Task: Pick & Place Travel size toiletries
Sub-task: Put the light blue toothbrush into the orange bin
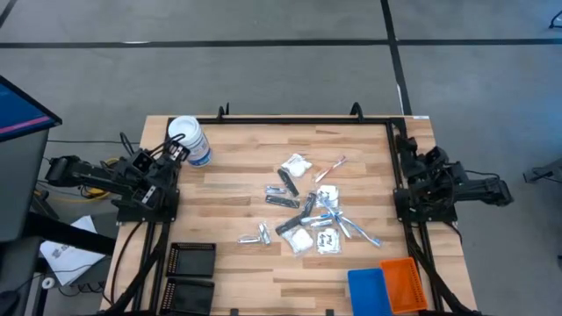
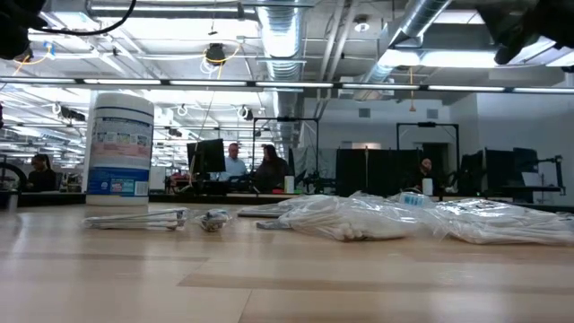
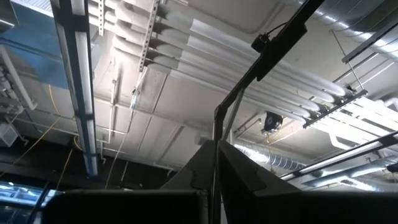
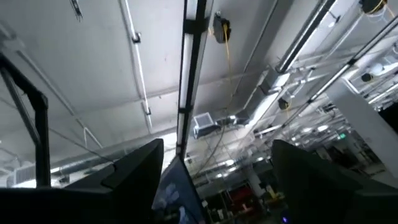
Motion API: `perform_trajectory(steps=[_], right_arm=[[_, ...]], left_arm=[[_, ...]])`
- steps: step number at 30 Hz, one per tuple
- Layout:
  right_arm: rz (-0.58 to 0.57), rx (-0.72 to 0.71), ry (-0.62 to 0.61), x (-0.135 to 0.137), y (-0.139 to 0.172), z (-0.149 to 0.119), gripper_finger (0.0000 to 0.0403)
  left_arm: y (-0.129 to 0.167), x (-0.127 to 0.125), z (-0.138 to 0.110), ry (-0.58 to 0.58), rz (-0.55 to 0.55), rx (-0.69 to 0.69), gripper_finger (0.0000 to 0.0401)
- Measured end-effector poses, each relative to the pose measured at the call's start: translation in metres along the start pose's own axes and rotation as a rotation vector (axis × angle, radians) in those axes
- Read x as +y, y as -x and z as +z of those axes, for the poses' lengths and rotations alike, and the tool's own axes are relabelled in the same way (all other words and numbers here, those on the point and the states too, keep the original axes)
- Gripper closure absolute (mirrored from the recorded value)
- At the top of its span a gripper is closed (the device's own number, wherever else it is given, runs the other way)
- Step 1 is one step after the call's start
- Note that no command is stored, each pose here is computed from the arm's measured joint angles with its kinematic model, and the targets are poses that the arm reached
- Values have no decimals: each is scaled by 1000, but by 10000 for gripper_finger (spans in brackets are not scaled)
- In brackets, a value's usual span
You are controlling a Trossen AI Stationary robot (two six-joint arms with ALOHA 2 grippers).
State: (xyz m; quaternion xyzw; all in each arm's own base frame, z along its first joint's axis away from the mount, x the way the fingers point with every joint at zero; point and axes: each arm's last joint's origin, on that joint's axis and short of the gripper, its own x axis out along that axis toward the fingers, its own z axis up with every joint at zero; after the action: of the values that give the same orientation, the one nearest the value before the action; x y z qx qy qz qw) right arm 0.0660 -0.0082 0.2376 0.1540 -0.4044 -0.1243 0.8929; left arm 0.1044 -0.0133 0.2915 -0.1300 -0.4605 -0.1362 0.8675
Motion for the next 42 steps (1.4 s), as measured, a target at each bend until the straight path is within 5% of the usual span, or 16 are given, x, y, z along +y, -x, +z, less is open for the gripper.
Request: perform_trajectory(steps=[6, 14, 20, 27, 32, 37, 42], right_arm=[[-140, 70, -73, -5, -2, -12, 111], [41, 186, -116, 4, -12, -19, 111], [-40, 685, -112, 23, -36, -23, 118], [-467, 1319, -103, 35, -45, -21, 145], [-682, 1724, -20, 43, -32, -54, 170], [-637, 1897, -53, 67, -22, -89, 202], [-762, 2054, -20, 89, -6, -111, 244]], left_arm=[[0, 0, 0, -38, 3, -3, 390], [0, 0, 0, -32, 3, -3, 390], [0, 0, 0, -21, 3, -3, 390], [0, 0, 0, -17, 3, -2, 390], [0, 0, 0, 9, 4, 1, 390], [-1, 2, -6, 29, 12, 28, 390], [-2, 3, -8, 29, 17, 35, 390]])
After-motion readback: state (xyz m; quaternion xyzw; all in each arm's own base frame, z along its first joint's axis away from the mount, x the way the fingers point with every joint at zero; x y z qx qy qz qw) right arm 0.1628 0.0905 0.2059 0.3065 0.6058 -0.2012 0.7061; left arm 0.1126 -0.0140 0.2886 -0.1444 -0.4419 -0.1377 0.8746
